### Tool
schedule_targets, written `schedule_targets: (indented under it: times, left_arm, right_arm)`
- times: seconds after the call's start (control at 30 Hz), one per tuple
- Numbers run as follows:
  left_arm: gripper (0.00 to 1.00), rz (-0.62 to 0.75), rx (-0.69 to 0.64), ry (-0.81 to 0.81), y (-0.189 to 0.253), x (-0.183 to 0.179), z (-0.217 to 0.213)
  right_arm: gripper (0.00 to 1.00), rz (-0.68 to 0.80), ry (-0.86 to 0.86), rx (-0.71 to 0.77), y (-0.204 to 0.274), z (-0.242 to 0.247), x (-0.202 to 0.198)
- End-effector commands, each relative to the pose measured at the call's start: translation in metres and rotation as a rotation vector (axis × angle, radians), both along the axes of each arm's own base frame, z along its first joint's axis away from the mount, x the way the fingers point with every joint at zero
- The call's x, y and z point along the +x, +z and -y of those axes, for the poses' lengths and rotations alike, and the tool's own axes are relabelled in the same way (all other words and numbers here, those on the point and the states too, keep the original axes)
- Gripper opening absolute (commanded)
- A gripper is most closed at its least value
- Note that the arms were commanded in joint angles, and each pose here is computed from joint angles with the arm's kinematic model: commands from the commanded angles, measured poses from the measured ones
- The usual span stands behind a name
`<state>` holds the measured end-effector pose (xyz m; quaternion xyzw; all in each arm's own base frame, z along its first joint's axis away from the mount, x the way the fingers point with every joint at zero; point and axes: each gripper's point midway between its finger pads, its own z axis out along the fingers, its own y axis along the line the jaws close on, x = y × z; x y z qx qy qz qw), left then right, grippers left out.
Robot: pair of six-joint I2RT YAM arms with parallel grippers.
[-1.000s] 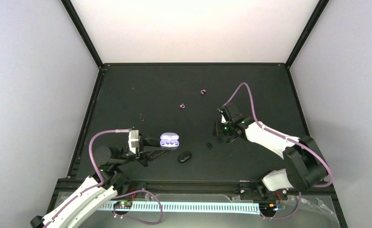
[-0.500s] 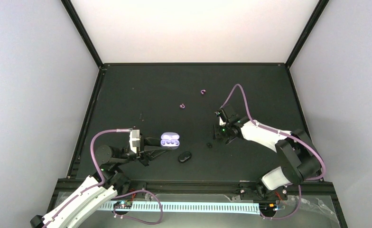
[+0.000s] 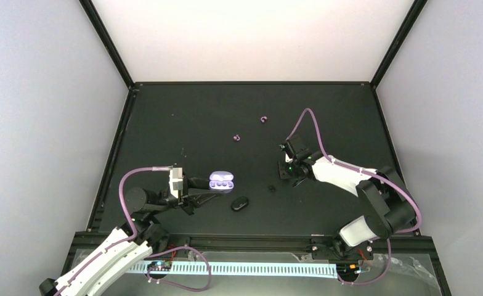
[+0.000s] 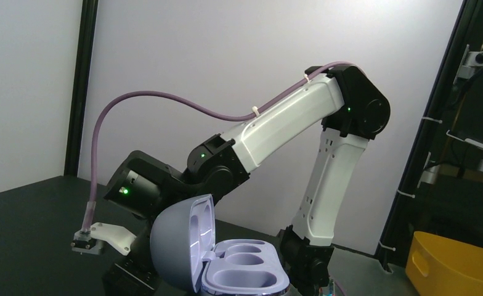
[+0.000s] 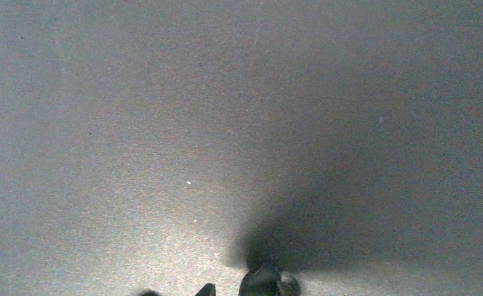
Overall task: Insert the wireless bluetooth earbuds into the charging case
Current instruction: Place the earbud at the center of the board, then pick up the earbud from the center of the board.
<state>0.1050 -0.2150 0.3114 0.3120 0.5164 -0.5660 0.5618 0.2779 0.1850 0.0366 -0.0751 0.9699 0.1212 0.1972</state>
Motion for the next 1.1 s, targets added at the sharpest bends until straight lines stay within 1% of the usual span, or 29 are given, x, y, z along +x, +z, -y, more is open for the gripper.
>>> schedule_targets:
  times: [0.0,0.1,0.43,0.9,1.07]
  left_arm:
    - [0.01,0.027,-0.018,0.01,0.012,0.0,-0.002]
    - [0.02,0.026,-0.019,0.01,0.012,0.0,-0.001]
    - [0.02,0.026,-0.018,0.009,0.011,-0.001,-0.001]
    - [0.02,0.024,-0.018,0.01,0.011,0.0,-0.001]
    - [0.01,0.024,-0.017,0.01,0.011,0.0,-0.001]
  right_arm:
    - [0.23,0.012,-0.014,-0.046,-0.003,0.008,0.0]
    - [0.2,0.018,-0.018,-0.059,-0.002,0.01,0.002]
    - [0.2,0.013,-0.027,-0.084,-0.005,0.015,0.003]
    - [0.12,0.034,-0.052,-0.111,-0.001,0.024,0.006]
    - [0.14,0.033,-0.054,-0.116,-0.001,0.025,0.007]
